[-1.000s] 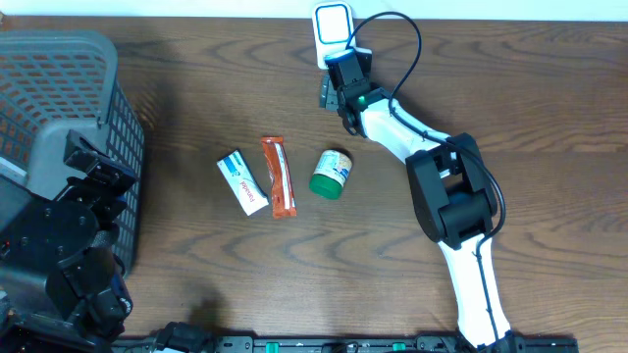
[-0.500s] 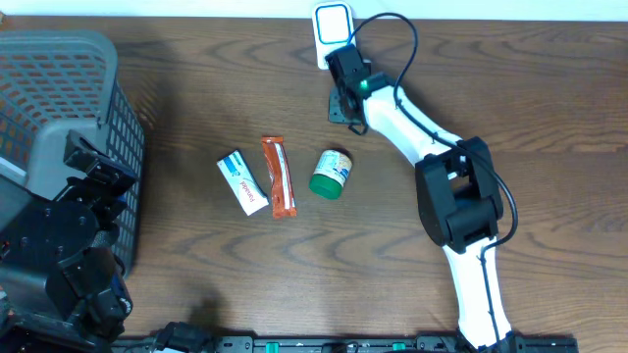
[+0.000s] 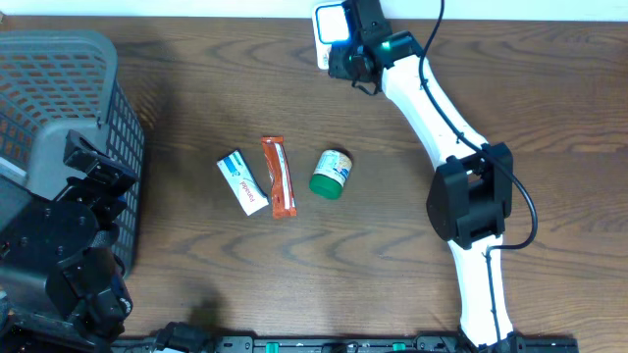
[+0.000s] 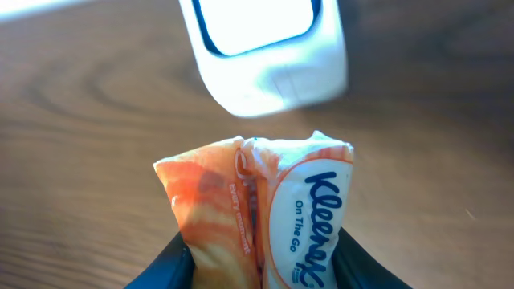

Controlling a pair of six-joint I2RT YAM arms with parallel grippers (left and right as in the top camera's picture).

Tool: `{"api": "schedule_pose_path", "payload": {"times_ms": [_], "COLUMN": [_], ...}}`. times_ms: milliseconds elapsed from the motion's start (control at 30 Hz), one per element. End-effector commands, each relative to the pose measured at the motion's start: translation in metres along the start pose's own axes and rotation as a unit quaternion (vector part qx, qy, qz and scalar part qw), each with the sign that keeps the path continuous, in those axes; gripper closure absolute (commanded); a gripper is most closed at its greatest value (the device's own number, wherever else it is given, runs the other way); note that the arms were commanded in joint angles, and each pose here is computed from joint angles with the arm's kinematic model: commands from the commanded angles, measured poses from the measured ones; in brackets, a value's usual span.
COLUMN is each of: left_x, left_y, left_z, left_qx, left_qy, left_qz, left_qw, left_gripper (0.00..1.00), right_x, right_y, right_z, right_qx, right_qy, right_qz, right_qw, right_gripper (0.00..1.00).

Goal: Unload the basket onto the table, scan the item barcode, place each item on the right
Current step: 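Hold the orange packet in front of the white scanner with the right gripper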

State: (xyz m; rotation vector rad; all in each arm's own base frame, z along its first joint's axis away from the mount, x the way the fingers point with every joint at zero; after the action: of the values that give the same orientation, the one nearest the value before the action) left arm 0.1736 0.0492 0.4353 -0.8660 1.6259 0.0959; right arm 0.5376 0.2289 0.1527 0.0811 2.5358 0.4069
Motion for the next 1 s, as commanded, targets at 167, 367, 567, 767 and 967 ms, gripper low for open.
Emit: {"api": "schedule_pose_path", "payload": {"times_ms": [167,367,567,767,967], "left_x": [-0.001,-0.001,-0.001,-0.001,-0.001], "left_y": [0.002,0.002,0.002,0.002,0.002], "left_z": [0.001,0.001,0.001,0.001,0.001], "left_qx": [-0.008,-0.008,-0.008,-0.008,-0.008], "left_qy": [-0.004,-0.004,-0.004,-0.004,-0.004], "left_qz": [0.009,0.009,0.009,0.009,0.009], "left_qw": [1.0,1.0,1.0,1.0,1.0], "left_gripper": [0.0,0.0,0.0,0.0,0.0], "right_x": [-0.002,-0.001,-0.023,-0.043,-0.047], "right_y": [0.028,0.03,0.029,0.024,0.005], "right_z": [0.048,0.088,0.08,0.065,0.061], "right_qx": [-0.134,-0.206,-0.262,-0.309,-0.306], "right_qy": [0.019,0.05,0.057,0.093,0.142], "right_qz": [0.196,0.343,0.407,0.487,0.557], "right_qw": [0.971,0.915,0.873,0.812,0.759], "right_gripper": [0.79,0.92,0.98,0.98,0.98]}}
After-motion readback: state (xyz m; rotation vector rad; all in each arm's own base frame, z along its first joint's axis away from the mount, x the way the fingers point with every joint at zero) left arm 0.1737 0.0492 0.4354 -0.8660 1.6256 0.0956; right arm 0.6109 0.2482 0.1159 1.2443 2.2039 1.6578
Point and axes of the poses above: each gripper's point midway between its finger pads, its own z axis out along the fingers, its own y axis along the line the jaws close on, x = y × z, the point moved 4 cm from there along -z, back along the fingers, and after that the axes turned 2 degrees about -z, right-handed, at the moved point
